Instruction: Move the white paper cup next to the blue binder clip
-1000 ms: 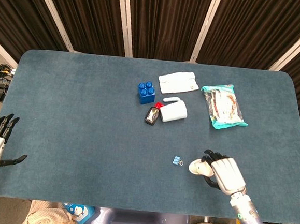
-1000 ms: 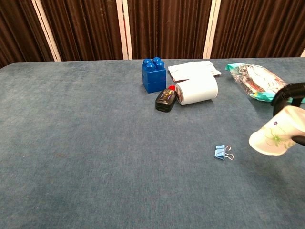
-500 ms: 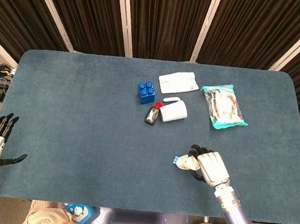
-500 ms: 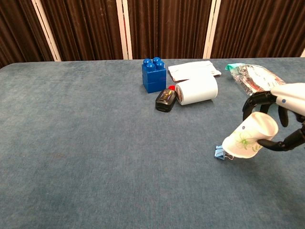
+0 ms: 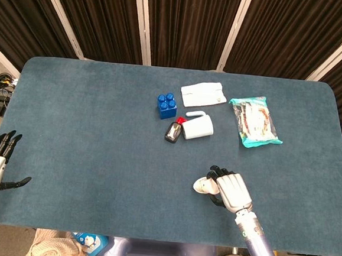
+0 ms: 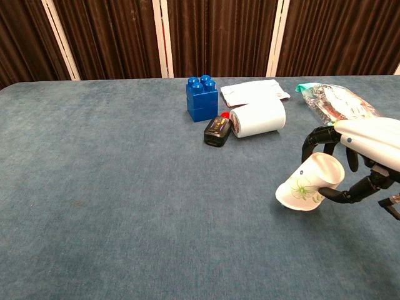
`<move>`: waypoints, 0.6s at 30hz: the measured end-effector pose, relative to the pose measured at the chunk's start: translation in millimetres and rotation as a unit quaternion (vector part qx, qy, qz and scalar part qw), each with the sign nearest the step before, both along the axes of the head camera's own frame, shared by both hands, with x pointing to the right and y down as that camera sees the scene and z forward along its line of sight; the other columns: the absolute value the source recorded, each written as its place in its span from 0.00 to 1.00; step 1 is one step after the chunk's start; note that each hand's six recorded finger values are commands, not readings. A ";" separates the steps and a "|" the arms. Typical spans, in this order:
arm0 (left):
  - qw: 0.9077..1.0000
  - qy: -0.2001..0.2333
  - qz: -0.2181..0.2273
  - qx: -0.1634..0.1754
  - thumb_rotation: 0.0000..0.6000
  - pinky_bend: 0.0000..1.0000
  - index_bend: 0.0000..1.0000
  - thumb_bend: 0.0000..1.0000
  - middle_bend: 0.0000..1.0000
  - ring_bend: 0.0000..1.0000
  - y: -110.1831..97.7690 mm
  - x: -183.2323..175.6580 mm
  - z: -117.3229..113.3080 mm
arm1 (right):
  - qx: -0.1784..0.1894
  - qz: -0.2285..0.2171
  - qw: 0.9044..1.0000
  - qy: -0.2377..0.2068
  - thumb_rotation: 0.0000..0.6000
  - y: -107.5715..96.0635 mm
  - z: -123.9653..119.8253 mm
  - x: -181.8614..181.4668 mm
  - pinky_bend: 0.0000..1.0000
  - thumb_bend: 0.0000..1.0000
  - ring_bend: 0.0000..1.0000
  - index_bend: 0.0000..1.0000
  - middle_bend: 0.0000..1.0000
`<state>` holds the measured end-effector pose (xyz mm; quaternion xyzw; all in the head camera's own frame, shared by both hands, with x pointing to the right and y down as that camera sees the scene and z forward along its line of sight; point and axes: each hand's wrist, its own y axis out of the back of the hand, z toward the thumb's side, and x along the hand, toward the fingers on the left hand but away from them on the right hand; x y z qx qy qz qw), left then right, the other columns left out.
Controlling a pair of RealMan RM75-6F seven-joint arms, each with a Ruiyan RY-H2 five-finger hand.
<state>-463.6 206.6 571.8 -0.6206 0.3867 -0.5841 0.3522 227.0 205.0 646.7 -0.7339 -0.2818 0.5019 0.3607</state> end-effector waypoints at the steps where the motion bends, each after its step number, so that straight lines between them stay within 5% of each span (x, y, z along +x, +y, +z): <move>1: 1.000 0.000 0.000 0.000 1.00 0.00 0.00 0.00 0.00 0.00 0.1 0.0 -0.1 | 0.001 -0.001 1.000 0.002 1.00 -0.3 1.3 -0.4 0.52 0.35 0.35 0.41 0.27; 5: 1.000 0.001 0.000 -0.001 1.00 0.00 0.00 0.00 0.00 0.00 0.5 0.3 0.0 | 0.001 -0.003 1.000 0.013 1.00 -0.8 8.3 -1.6 0.52 0.35 0.35 0.38 0.27; 9: 1.000 0.002 0.000 -0.001 1.00 0.00 0.00 0.00 0.00 0.00 0.3 0.2 0.0 | -0.002 -0.009 1.000 0.019 1.00 1.8 11.4 -3.8 0.50 0.35 0.33 0.18 0.26; 13: 1.000 0.002 0.000 -0.001 1.00 0.00 0.00 0.00 0.00 0.00 0.4 0.3 -0.2 | -0.010 -0.013 1.000 0.026 1.00 5.8 13.5 -5.1 0.41 0.35 0.22 0.01 0.14; 18: 1.000 0.001 -0.001 0.000 1.00 0.00 0.00 0.00 0.00 0.00 0.3 0.0 -0.5 | -0.016 -0.019 0.999 0.037 1.00 9.4 11.0 -8.5 0.35 0.35 0.15 0.00 0.06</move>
